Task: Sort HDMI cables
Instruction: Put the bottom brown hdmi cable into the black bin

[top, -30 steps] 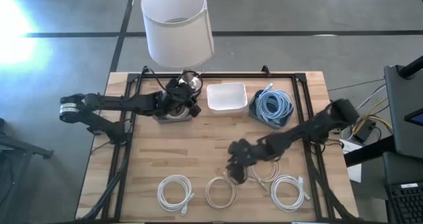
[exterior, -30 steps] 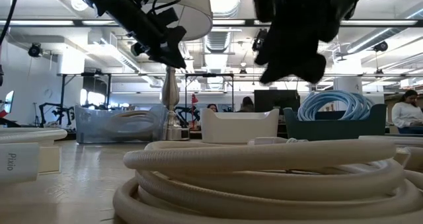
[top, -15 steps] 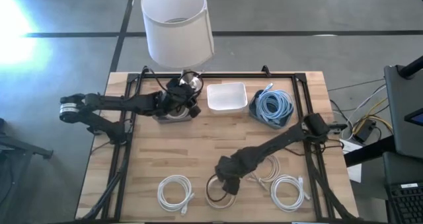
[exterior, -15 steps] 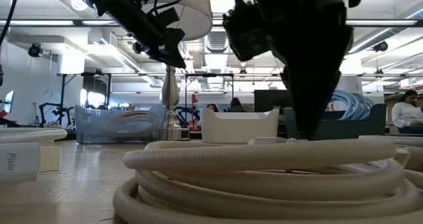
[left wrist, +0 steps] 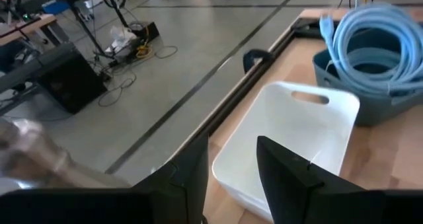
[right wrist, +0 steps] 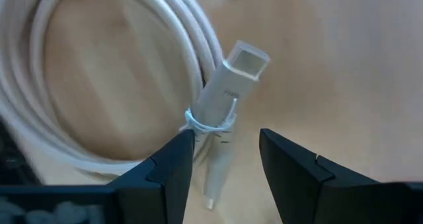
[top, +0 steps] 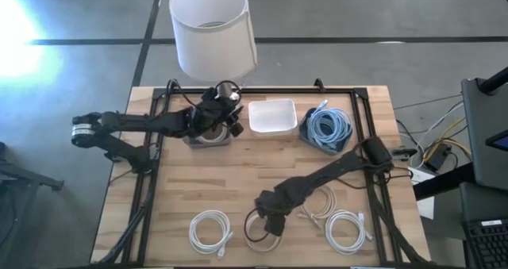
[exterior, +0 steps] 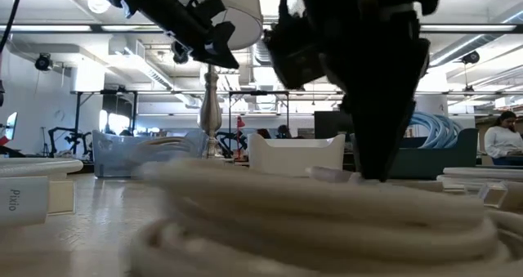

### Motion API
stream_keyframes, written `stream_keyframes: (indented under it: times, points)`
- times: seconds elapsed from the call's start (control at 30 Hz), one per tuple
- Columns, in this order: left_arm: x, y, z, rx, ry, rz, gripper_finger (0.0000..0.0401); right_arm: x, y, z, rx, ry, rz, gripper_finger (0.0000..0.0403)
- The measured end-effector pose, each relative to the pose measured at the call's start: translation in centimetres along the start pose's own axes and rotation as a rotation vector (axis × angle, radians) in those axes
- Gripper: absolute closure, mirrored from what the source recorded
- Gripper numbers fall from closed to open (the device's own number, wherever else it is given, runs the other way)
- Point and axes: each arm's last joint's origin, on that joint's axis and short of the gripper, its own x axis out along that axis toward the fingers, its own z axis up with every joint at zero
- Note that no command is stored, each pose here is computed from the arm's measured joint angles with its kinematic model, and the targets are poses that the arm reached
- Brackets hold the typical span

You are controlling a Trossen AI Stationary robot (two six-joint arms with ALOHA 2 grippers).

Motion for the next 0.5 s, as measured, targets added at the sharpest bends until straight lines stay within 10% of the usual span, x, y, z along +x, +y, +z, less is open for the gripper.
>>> stream_keyframes:
  times: [0.5]
  points:
    - [-0.1, 0.2, 1.1, 0.053, -0.037, 0.01, 0.027, 1.8, -0.5, 0.3, -0.135, -0.002, -0.047, 0.0237]
